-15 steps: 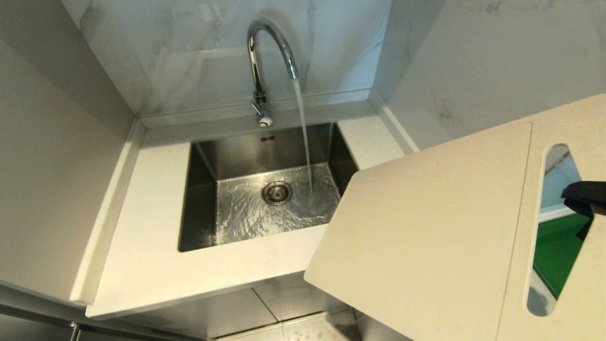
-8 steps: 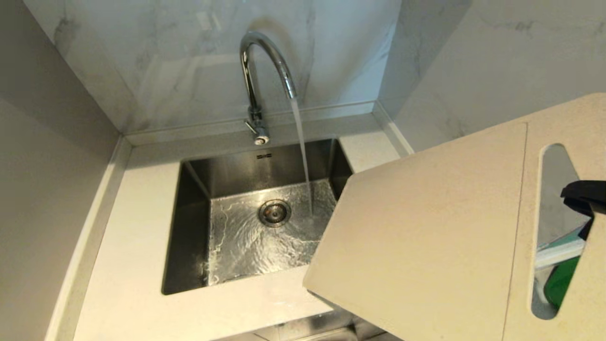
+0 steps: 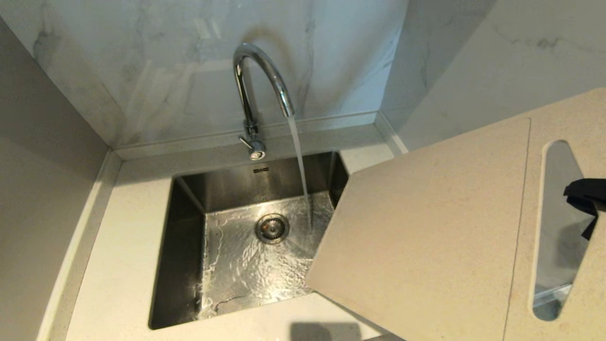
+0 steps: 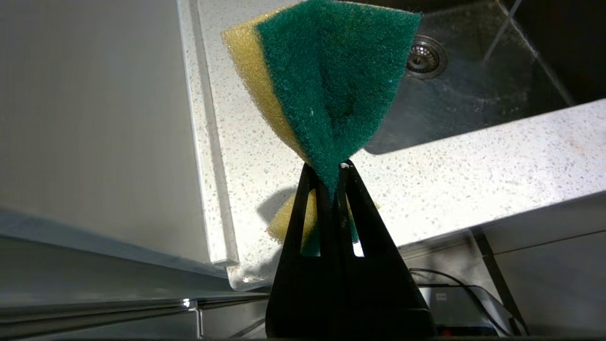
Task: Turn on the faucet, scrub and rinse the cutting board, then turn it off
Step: Scrub the cutting board underwater
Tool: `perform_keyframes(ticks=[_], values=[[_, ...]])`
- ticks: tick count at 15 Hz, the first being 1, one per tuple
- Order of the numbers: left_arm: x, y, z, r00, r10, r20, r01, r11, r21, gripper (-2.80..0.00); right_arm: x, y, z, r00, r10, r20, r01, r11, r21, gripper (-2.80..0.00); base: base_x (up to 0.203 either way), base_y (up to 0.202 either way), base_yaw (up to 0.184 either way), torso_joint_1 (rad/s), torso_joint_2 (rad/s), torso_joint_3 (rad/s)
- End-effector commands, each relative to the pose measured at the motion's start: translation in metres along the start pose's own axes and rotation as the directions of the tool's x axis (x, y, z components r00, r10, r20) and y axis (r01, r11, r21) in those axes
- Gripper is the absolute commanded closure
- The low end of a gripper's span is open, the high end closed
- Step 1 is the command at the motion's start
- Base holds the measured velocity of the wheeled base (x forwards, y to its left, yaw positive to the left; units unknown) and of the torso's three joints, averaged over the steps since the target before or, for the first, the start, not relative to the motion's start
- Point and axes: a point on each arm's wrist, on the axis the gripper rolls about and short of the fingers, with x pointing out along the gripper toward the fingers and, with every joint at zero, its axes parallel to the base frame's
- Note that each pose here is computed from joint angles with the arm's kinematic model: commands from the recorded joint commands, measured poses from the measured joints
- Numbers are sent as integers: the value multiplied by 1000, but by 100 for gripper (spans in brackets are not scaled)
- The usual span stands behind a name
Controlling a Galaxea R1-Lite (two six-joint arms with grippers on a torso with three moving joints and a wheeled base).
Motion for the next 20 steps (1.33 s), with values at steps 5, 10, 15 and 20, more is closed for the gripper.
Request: perform_keyframes(ticks=[5,10,15,20], values=[[0,0,0,1000,1,0,-1,1000,2,0,16,0,2,999,-23,-25,23,1000,-1,0,0,0,0,0,0,0],[0,0,0,1000,2,-1,-2,1000,2,0,93,6,18,999,-37,-33,36,999,-25,0,0,0,0,0,0,0],[0,0,0,1000,2,-2,-2,1000,2,0,174,6,38,999,-41,3,41,999,-30,0,0,0,0,0,0,0],[0,0,0,1000,1,-1,-1,1000,3,0,236,-9,45,998,-54,19,55,996,-68,0,0,0,0,0,0,0]])
